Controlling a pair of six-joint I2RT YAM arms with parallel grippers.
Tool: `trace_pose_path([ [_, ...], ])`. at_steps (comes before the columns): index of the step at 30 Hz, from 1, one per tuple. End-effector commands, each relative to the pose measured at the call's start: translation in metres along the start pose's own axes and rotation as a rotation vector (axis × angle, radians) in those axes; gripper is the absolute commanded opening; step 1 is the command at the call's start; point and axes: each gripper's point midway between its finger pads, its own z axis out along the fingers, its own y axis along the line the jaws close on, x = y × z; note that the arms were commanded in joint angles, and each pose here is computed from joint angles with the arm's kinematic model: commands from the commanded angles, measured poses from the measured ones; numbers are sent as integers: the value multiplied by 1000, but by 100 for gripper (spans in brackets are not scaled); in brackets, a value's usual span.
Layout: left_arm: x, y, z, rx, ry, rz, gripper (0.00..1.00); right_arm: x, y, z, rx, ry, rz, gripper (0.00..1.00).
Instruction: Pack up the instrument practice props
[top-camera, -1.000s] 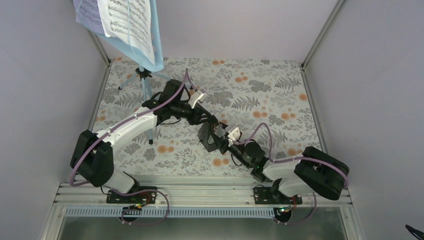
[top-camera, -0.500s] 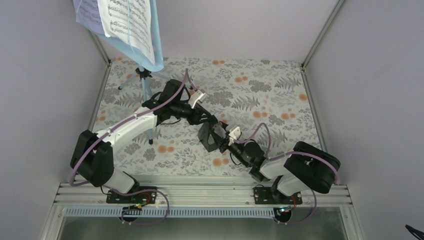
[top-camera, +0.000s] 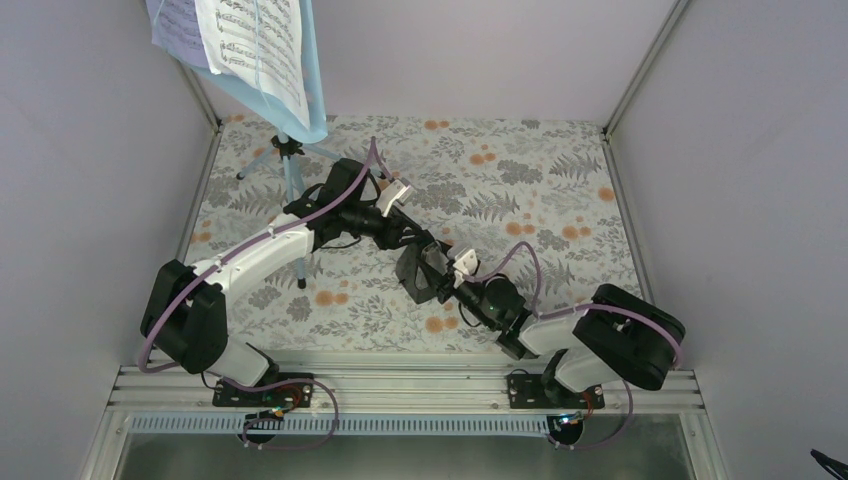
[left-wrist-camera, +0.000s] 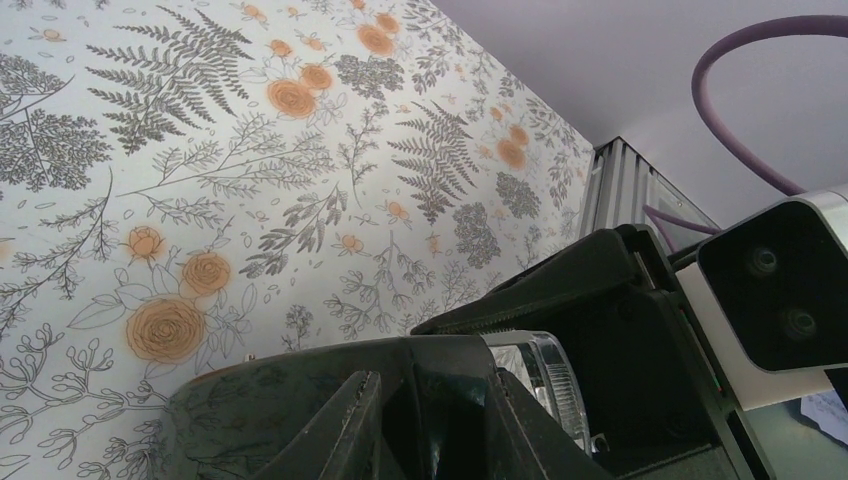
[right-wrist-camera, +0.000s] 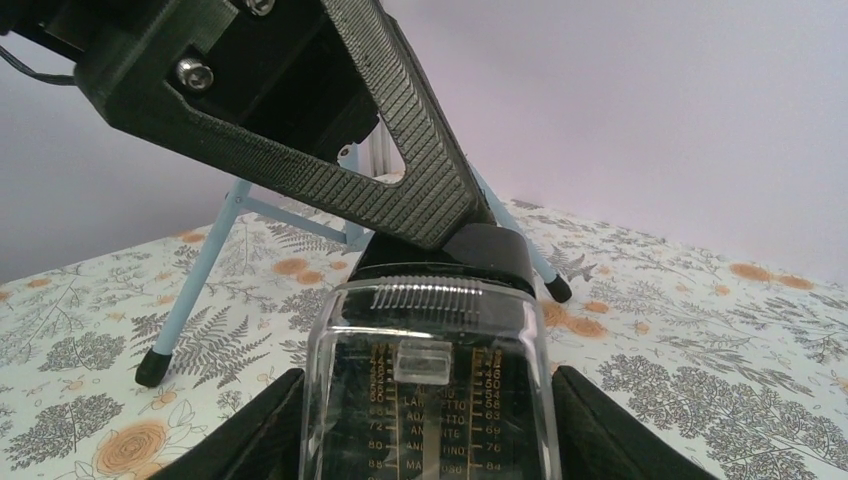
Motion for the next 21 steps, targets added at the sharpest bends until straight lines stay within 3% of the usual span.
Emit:
trace_pose_path([
  [1,21,11,6,-15,60,-40,28,24,5,4,-34,104,-44,53],
  [8,22,10,5,-16,59,-39,28,32,7,9,-43,133,-35,57],
  [18,21,10,3,-23,54,-33,28,31,3,7,-19,143,-17,71],
  [21,21,10,4,-25,55,-34,28,29,0,8,4,144,-20,82],
])
